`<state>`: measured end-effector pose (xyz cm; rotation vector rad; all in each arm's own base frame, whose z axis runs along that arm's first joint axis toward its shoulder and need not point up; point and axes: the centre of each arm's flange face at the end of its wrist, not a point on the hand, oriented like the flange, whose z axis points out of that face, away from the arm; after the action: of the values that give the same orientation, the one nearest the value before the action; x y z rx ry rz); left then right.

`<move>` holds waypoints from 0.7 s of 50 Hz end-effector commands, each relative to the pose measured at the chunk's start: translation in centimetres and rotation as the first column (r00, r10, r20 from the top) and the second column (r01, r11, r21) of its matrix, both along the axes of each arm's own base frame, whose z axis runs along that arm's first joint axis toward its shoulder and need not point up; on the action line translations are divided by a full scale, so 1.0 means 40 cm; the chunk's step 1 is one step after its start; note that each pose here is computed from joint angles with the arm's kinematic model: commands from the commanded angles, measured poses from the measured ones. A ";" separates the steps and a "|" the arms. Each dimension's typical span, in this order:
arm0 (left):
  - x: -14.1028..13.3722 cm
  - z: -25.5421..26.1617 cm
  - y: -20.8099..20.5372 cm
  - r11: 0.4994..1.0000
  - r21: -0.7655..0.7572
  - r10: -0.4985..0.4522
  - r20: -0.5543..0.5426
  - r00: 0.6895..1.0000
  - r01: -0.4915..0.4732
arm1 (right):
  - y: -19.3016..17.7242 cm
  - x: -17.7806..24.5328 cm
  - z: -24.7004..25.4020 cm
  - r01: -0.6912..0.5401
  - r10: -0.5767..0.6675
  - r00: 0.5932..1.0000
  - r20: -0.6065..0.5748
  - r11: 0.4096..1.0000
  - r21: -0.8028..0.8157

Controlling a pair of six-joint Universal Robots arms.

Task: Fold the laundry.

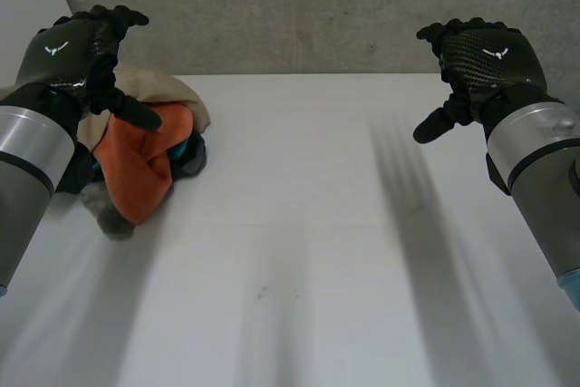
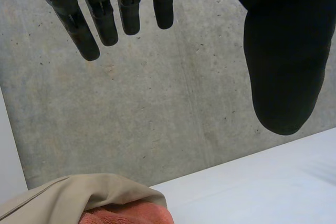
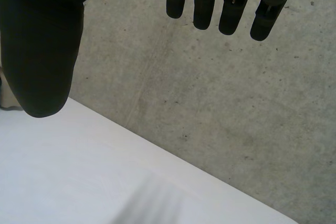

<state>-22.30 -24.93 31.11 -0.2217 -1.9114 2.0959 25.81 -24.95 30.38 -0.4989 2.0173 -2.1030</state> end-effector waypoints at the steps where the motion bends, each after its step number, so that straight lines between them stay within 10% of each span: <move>1: -0.001 -0.004 0.001 1.000 0.001 -0.003 0.007 1.000 0.003 | 0.000 0.001 -0.002 -0.001 0.001 1.000 0.000 1.000 -0.003; 12: 0.016 0.004 -0.114 0.998 -0.018 0.066 0.003 0.998 -0.066 | -0.002 0.003 0.002 -0.005 0.005 1.000 0.001 1.000 -0.007; 20: 0.192 -0.112 -0.361 0.956 0.064 0.276 0.150 0.949 -0.288 | -0.001 0.004 -0.007 -0.011 0.011 1.000 -0.003 1.000 0.001; 35: 0.207 -0.218 -0.471 0.963 0.066 0.236 0.270 0.934 -0.262 | 0.015 0.016 -0.009 -0.032 0.032 0.999 -0.024 0.999 -0.006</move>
<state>-13.40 -43.67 21.55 -0.2271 -2.3615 2.1823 26.19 -24.66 29.97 -0.5257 2.0098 -2.0859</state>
